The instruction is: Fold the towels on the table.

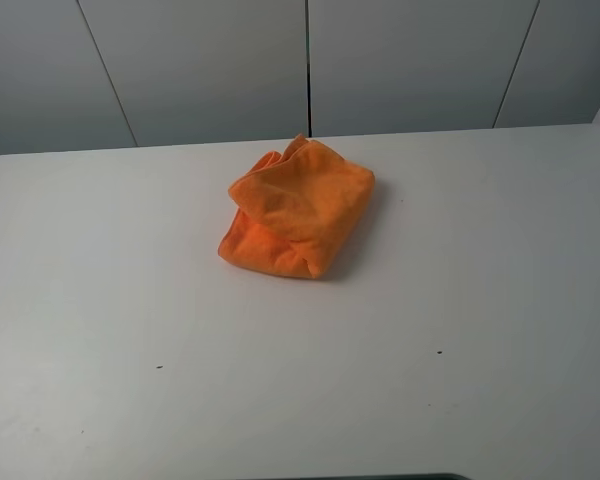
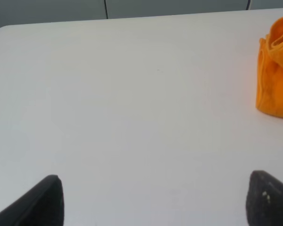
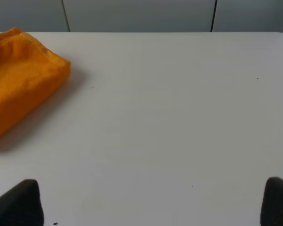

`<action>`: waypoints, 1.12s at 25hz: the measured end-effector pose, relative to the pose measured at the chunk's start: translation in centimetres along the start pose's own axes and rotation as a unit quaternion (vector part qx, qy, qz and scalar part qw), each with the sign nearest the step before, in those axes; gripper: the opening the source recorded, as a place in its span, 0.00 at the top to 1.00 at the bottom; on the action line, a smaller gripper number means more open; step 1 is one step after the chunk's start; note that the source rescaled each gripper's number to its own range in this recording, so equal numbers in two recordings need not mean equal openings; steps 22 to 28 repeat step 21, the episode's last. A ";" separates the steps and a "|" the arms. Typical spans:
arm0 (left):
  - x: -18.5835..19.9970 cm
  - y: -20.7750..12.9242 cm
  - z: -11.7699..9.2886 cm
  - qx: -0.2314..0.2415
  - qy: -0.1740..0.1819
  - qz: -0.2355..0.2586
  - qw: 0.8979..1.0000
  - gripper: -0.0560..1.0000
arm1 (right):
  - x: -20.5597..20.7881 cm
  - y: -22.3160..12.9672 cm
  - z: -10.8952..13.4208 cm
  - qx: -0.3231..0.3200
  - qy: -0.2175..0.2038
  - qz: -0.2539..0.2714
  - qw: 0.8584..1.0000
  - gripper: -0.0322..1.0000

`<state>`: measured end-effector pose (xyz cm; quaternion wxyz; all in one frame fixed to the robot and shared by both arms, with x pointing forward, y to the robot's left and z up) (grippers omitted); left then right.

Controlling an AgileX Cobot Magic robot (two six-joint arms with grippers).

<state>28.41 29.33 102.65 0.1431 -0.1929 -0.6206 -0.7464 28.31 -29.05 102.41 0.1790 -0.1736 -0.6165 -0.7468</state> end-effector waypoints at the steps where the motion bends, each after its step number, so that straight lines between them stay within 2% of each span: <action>1: 0.0 0.0 0.0 0.000 0.000 0.000 1.000 0.00 | 0.0 0.0 0.0 0.000 0.000 0.000 1.000 0.00; 28: 0.0 0.0 0.0 0.001 0.000 0.000 1.000 0.00 | 0.0 0.0 0.0 0.000 0.000 -0.001 1.000 0.00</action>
Point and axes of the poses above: a point on each arm's last joint axis where the gripper is mounted, x pointing back along that axis away from the gripper, z along the wrist's bending axis when the last joint is at zero, y = z × x, the point moved 6 cm from there along -x, pointing out along that axis toward the gripper, and after that the axes turned 11 degrees about -x, right-handed, at the moved point
